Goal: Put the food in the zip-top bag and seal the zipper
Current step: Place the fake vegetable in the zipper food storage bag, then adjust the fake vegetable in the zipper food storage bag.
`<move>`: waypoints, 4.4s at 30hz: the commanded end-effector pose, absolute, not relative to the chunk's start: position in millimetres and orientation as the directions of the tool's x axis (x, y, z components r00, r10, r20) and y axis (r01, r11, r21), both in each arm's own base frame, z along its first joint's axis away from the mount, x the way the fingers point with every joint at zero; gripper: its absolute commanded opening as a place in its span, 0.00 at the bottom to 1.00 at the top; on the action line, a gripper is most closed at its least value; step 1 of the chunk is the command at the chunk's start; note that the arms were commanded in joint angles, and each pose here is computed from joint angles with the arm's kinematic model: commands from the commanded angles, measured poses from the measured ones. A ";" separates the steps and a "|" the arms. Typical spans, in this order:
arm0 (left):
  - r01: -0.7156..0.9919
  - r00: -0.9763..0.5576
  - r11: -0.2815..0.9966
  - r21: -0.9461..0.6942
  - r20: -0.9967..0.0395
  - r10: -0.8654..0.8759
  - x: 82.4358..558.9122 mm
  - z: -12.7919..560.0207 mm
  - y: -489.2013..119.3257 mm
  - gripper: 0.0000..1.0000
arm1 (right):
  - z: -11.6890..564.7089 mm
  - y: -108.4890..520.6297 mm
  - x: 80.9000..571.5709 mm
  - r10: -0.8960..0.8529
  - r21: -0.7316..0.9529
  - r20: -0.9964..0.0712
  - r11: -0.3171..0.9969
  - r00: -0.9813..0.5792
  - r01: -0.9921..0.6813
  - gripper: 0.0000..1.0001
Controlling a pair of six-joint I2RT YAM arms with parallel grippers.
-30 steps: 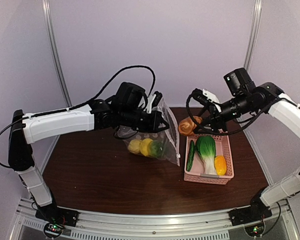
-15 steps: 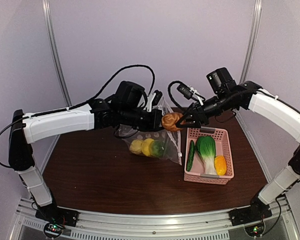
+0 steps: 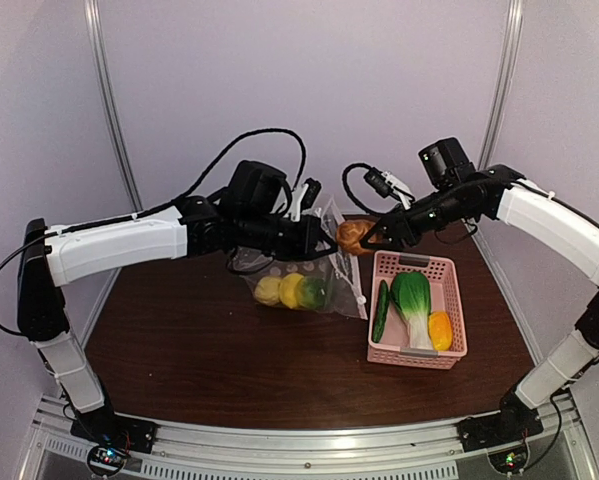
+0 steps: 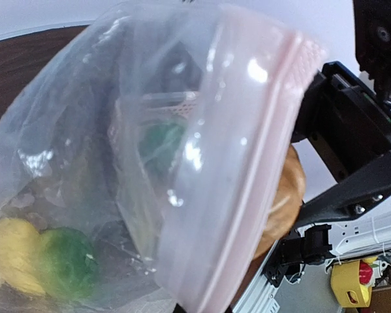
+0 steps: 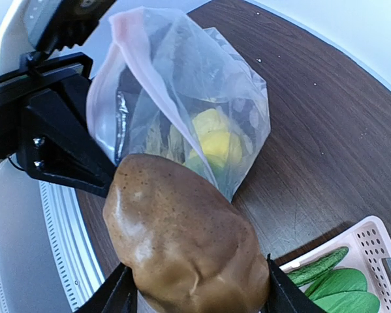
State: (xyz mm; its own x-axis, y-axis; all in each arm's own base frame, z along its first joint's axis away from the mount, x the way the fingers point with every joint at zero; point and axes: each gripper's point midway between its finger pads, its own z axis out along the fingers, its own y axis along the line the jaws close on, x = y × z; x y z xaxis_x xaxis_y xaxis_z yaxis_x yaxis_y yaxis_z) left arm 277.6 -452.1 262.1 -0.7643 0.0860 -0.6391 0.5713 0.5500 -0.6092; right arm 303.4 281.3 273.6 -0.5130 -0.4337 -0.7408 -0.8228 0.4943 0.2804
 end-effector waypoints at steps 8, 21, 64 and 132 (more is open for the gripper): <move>0.615 -0.744 0.443 -0.652 -0.667 0.050 270.1 292.4 -471.0 0.00 | 262.1 285.5 306.9 -0.482 0.208 -0.703 0.564 -0.523 -0.799 0.36; 0.600 -0.755 0.447 -0.664 -0.654 0.042 274.9 286.3 -478.1 0.00 | 266.8 302.3 301.7 -0.401 0.321 -0.670 0.602 -0.625 -0.731 0.42; 0.594 -0.755 0.392 -0.702 -0.655 -0.029 278.2 315.8 -466.6 0.00 | 286.5 245.9 299.3 -0.433 0.172 -0.770 0.566 -0.469 -0.806 0.76; 0.600 -0.775 0.334 -0.727 -0.632 0.018 262.8 315.8 -468.5 0.00 | 284.6 321.0 289.0 -0.562 0.237 -0.706 0.388 -0.432 -0.891 0.50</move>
